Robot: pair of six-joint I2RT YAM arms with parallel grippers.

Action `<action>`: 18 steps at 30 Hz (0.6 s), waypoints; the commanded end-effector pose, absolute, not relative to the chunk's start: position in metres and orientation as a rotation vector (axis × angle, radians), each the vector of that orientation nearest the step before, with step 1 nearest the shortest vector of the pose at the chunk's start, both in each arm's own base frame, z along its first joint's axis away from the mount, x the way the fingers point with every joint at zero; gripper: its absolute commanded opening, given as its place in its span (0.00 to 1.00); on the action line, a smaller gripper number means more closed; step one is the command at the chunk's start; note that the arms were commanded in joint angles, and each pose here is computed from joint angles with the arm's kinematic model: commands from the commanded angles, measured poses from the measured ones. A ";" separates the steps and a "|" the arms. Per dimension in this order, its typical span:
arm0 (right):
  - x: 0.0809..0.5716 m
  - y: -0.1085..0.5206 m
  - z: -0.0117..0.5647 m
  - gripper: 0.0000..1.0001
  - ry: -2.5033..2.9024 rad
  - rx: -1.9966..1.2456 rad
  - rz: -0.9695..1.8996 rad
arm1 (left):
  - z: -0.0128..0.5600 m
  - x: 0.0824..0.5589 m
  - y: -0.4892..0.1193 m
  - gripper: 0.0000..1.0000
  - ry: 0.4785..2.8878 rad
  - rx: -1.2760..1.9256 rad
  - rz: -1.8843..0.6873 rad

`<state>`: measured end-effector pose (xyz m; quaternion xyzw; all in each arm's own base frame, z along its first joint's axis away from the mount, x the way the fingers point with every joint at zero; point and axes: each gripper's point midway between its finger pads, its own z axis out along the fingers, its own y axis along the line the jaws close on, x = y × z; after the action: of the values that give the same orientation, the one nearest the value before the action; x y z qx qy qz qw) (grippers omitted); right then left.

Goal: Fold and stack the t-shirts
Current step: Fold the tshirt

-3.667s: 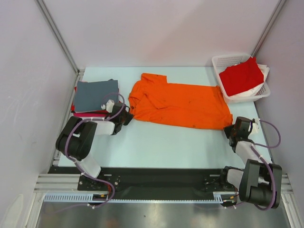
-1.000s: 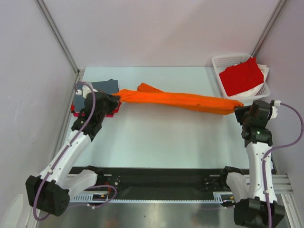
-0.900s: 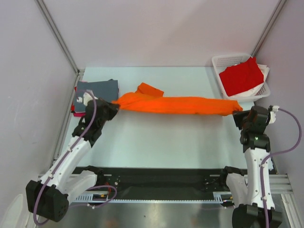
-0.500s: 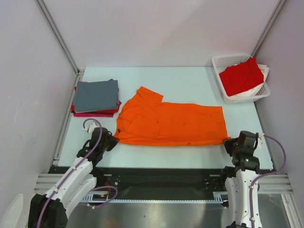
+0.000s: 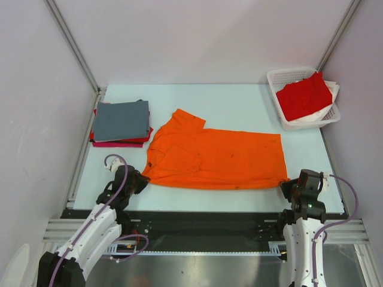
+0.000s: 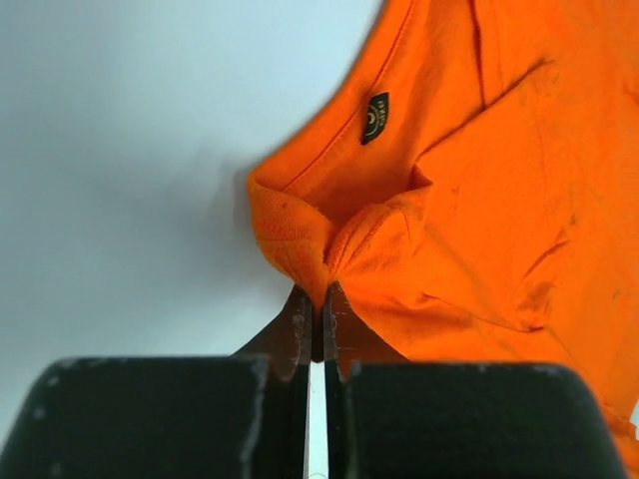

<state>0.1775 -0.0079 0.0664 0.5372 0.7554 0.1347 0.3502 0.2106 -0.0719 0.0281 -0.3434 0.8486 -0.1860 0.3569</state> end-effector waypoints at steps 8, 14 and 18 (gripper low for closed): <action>0.175 -0.012 0.073 0.22 1.950 1.366 0.320 | 0.034 0.208 -0.061 0.08 2.137 -0.884 -0.452; 0.182 -0.016 0.099 0.54 1.914 1.283 0.313 | 0.068 0.214 -0.060 0.49 2.117 -0.794 -0.439; 0.199 -0.022 0.126 0.52 1.892 1.184 0.296 | 0.108 0.225 -0.061 0.65 2.052 -0.725 -0.450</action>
<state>0.1793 -0.0147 0.0900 0.5112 0.7640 0.1178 0.3757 0.2069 -0.0641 0.0583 -0.3143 0.8491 -0.1751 0.3867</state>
